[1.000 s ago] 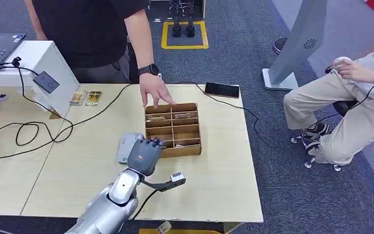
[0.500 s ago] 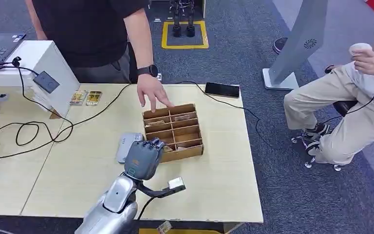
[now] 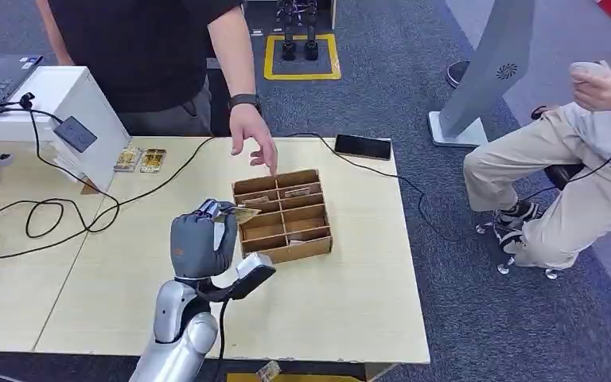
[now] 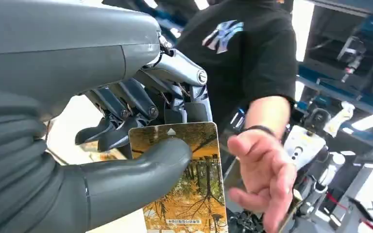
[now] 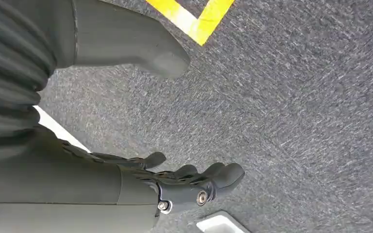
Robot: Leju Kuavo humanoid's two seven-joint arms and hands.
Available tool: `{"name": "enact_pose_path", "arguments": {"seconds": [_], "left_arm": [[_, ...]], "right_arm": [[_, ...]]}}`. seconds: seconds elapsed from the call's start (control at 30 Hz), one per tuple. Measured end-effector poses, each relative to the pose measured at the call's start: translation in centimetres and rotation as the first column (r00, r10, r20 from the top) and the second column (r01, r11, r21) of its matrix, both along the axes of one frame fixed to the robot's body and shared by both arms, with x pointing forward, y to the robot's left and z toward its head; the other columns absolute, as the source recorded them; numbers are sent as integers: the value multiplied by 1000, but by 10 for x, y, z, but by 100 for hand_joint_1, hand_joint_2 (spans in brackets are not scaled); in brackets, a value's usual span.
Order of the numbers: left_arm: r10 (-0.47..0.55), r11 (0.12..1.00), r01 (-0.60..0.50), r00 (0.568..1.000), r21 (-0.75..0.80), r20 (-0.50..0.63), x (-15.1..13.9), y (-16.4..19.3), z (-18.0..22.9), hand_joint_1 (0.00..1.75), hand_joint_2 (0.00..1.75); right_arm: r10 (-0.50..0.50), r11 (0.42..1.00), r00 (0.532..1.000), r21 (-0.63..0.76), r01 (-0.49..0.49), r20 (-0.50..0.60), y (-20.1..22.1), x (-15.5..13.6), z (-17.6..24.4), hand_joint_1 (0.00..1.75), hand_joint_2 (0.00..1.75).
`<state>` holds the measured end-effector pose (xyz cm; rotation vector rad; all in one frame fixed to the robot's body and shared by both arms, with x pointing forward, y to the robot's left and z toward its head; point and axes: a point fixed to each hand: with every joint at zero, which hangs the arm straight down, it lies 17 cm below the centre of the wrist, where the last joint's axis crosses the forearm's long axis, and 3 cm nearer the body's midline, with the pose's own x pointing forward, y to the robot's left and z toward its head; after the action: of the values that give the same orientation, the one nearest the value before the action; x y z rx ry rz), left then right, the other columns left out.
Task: Pass the card to the sensor for recognition and then transmit it.
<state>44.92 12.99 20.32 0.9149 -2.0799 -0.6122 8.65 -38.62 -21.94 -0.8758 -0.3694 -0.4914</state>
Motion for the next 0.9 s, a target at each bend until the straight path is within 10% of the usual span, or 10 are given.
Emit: {"name": "enact_pose_path", "arguments": {"seconds": [0.33, 0.7, 0.73, 0.77, 0.9], "left_arm": [[4, 910, -57, 992, -410, -130, 34, 44, 4, 175, 175], [50, 871, -124, 985, -476, -165, 84, 77, 24, 175, 175], [52, 865, -126, 985, -486, -162, 87, 79, 28, 47, 175], [56, 857, -128, 986, -499, -158, 90, 82, 31, 0, 175], [81, 824, -138, 989, -549, -126, 92, 96, 38, 0, 175]], "right_arm": [[3, 1000, 1000, -12, -3, -4, -2, 0, 2, 0, 175], [28, 999, 1000, -21, -28, -2, -3, 7, 4, 0, 175], [30, 999, 1000, -23, -30, 2, -3, 8, 5, 0, 175], [34, 999, 999, -25, -34, 6, -2, 9, 5, 0, 175], [30, 999, 999, -22, -30, 10, -2, 11, 5, 0, 175]]}}
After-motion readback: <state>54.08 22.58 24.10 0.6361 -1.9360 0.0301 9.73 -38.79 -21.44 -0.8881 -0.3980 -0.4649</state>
